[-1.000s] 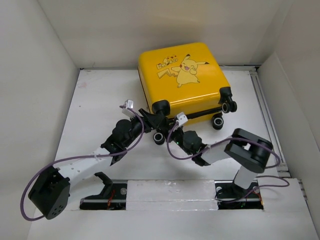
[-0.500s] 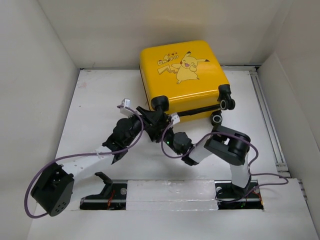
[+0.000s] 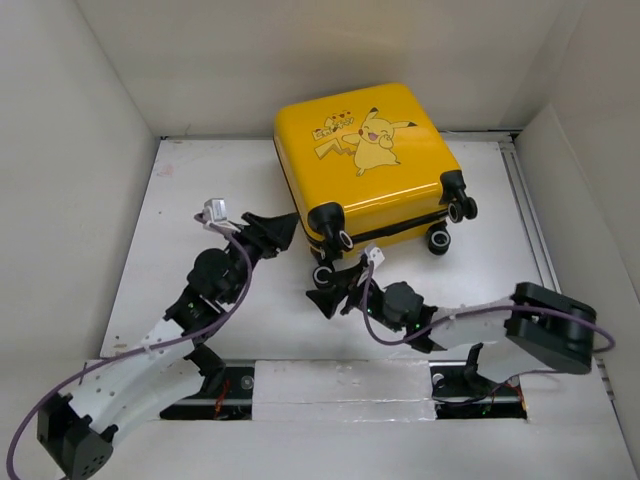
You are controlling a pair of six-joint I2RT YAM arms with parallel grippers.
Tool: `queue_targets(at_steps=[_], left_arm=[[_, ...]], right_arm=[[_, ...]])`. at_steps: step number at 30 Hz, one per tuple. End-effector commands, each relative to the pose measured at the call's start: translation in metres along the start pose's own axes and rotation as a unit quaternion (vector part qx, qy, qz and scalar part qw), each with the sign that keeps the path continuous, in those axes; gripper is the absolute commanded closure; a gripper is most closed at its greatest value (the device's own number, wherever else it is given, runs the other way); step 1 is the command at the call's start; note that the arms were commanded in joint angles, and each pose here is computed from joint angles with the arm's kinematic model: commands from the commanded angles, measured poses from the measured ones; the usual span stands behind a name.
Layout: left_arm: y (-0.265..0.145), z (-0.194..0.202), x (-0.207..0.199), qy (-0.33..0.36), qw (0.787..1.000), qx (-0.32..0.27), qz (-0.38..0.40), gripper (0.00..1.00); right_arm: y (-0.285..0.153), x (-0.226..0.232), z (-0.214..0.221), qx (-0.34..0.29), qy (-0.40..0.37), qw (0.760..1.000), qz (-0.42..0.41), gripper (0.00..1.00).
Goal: Pack the luggage
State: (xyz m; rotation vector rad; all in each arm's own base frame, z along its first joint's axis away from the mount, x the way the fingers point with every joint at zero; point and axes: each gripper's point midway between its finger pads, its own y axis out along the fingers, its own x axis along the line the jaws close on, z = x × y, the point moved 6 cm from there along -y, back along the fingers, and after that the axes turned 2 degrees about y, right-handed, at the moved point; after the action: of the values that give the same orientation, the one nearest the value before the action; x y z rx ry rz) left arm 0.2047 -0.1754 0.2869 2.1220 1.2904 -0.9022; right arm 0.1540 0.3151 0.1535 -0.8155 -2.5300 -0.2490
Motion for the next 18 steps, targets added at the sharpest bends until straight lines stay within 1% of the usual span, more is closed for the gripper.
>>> queue_targets(at_steps=[1,2,3,4,5,6,7,8,9,10,12,14,15,16,17,18], left_arm=[[-0.011,0.013,0.042,0.043,0.996,0.002,-0.079,0.41],[-0.014,0.019,0.049,0.046,0.995,0.009,-0.087,0.44],[-0.016,0.026,0.057,0.045,0.994,0.02,-0.099,0.46],[-0.02,0.039,0.07,0.046,0.992,0.037,-0.11,0.52],[-0.021,0.047,0.078,0.05,0.99,0.051,-0.118,0.54],[-0.023,0.053,0.082,0.049,0.99,0.059,-0.114,0.57],[-0.024,0.062,0.085,0.049,0.99,0.079,-0.108,0.59],[-0.027,0.074,0.097,0.057,0.987,0.098,-0.114,0.62],[-0.025,0.078,0.095,0.054,0.989,0.098,-0.099,0.62],[-0.026,0.082,0.097,0.059,0.988,0.103,-0.097,0.64],[-0.023,0.092,0.095,0.073,0.988,0.111,-0.083,0.64],[-0.018,0.096,0.092,0.083,0.987,0.117,-0.074,0.65],[-0.014,0.1,0.095,0.086,0.985,0.124,-0.081,0.65],[-0.009,0.099,0.09,0.093,0.986,0.12,-0.068,0.65],[-0.008,0.1,0.091,0.093,0.986,0.121,-0.069,0.65],[-0.004,0.099,0.087,0.095,0.987,0.119,-0.06,0.65]], right_arm=[[-0.01,0.007,-0.001,0.065,-0.062,0.995,0.036,0.22],[-0.015,0.012,-0.016,0.058,-0.073,0.995,0.04,0.2],[-0.022,0.006,-0.013,0.085,-0.088,0.99,0.064,0.2],[-0.023,0.007,-0.022,0.078,-0.089,0.99,0.076,0.2],[-0.026,0.008,-0.03,0.076,-0.09,0.989,0.084,0.19],[-0.035,0.005,-0.036,0.089,-0.102,0.986,0.1,0.17],[-0.038,0.004,-0.043,0.086,-0.111,0.983,0.116,0.17],[-0.037,0.008,-0.057,0.077,-0.111,0.983,0.125,0.15],[-0.04,0.009,-0.066,0.071,-0.119,0.981,0.136,0.12],[-0.043,0.004,-0.066,0.085,-0.127,0.976,0.155,0.07],[-0.04,0.005,-0.09,0.065,-0.136,0.971,0.184,0.05],[-0.033,-0.009,-0.095,0.078,-0.16,0.961,0.214,0.0],[-0.025,-0.004,-0.108,0.072,-0.16,0.962,0.209,0.0],[-0.018,-0.009,-0.104,0.089,-0.175,0.957,0.216,0.0],[-0.012,-0.01,-0.105,0.093,-0.179,0.955,0.215,0.0],[-0.003,-0.009,-0.115,0.086,-0.179,0.956,0.217,0.0]])
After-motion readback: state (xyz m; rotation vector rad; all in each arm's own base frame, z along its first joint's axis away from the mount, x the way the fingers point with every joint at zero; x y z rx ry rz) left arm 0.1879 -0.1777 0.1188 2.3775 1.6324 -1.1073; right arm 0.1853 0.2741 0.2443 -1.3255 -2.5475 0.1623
